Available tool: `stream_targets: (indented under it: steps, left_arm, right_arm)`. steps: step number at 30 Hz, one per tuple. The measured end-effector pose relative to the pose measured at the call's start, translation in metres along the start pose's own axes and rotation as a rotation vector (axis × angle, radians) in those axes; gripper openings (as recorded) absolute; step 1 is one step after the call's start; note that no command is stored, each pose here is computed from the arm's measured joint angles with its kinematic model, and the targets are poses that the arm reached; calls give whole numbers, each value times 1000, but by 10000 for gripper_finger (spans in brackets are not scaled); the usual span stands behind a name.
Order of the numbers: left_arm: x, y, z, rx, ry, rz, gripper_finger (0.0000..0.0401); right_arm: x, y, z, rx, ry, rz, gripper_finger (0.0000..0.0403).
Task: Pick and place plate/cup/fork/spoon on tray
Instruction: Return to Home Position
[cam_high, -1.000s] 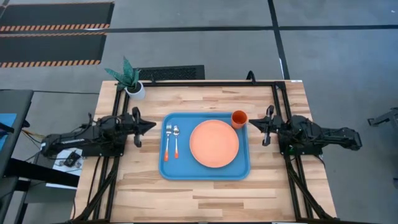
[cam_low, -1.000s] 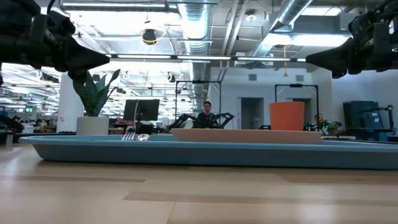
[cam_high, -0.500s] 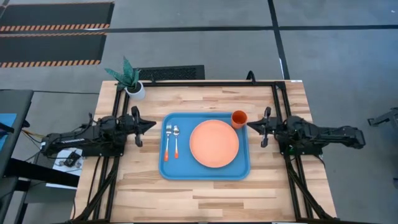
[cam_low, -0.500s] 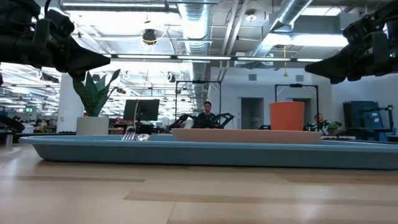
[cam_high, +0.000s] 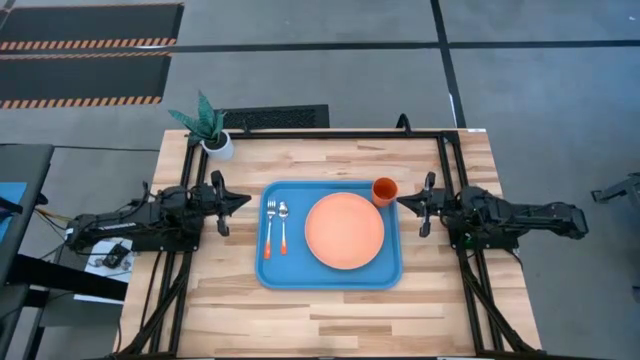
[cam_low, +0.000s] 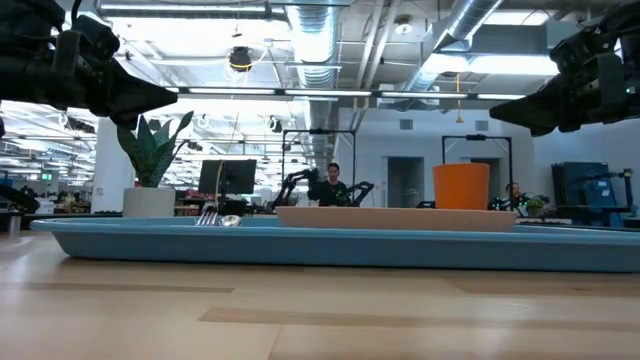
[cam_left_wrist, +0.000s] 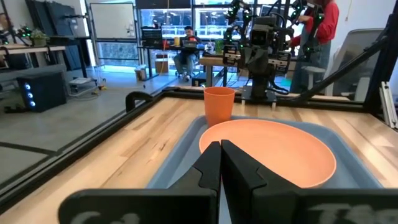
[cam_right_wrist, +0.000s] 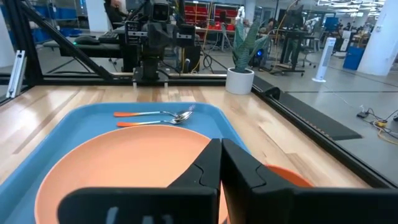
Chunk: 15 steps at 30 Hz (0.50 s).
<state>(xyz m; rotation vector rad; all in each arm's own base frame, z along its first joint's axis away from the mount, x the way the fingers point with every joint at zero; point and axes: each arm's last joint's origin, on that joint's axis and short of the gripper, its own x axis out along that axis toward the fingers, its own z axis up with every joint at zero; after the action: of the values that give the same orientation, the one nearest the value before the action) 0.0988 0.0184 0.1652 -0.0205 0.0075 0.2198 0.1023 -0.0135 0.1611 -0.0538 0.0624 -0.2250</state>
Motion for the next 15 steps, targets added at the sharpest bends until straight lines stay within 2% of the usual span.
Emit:
stream_targets:
  steps: [15]
  left_arm:
    - [0, 0, 0, -2, 1, 0, 0]
  right_arm:
    - [0, 0, 0, 0, 1, 0, 31]
